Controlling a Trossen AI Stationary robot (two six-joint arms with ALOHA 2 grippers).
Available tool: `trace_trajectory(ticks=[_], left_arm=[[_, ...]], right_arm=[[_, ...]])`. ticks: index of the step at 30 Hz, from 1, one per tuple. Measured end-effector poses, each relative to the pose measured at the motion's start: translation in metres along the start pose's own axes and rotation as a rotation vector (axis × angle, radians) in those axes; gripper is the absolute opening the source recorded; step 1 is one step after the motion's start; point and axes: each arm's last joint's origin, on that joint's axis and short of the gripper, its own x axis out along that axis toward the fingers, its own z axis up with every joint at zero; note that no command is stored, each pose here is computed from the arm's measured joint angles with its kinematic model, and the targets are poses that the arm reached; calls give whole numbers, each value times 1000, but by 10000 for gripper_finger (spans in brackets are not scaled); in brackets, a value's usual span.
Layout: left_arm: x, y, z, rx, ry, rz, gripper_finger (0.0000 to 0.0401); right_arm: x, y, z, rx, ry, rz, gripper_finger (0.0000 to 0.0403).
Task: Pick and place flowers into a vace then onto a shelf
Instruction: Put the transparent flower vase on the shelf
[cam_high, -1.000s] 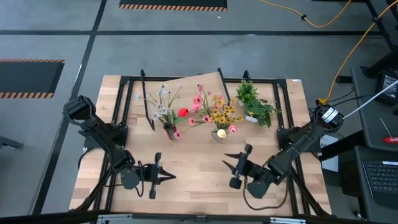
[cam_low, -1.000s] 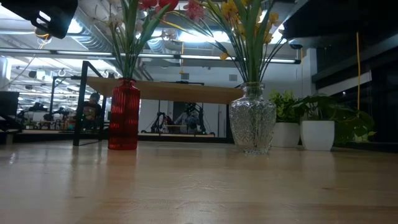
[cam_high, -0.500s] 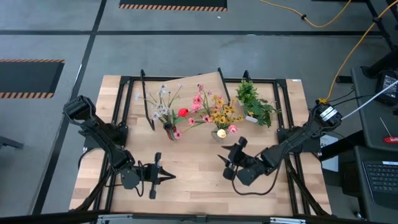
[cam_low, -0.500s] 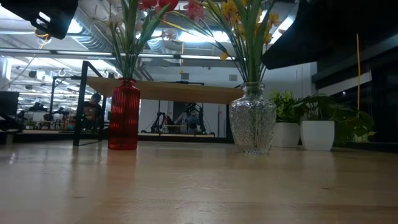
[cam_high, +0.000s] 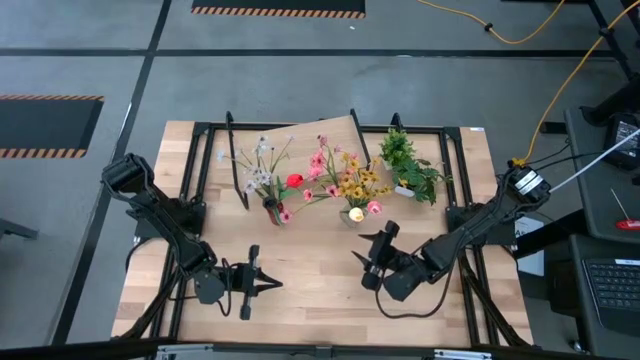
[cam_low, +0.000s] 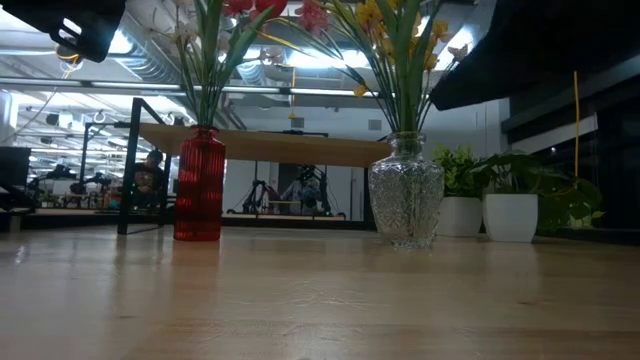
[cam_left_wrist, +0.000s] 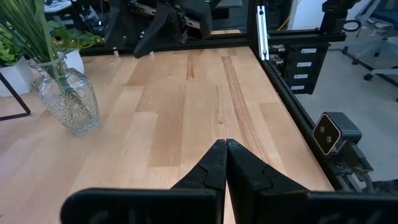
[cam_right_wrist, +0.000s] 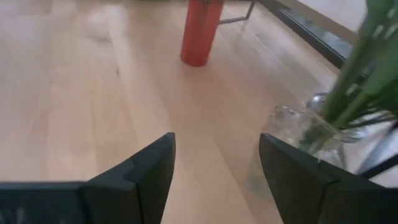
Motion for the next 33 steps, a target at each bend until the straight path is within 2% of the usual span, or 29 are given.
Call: trace_trajectory(ticks=[8,12,18,27,33], left_arm=[[1,1,0,-11,-2,10,6],[4,5,1,-15,-8,46,6],[9,11,3,-25,-8,70,6],[16,19,5,-51,-5,94,6],[20,25,6,-68,-6,119,6]], right_arm=[[-12,-18,-4,18,7,-128,240],[-15,-23,-9,-17,29,-163,240],[-14,-38,-29,7,-4,-226,240],[-36,-66,-38,48,-78,-120,240],[-43,-87,-49,94,-185,68,240]])
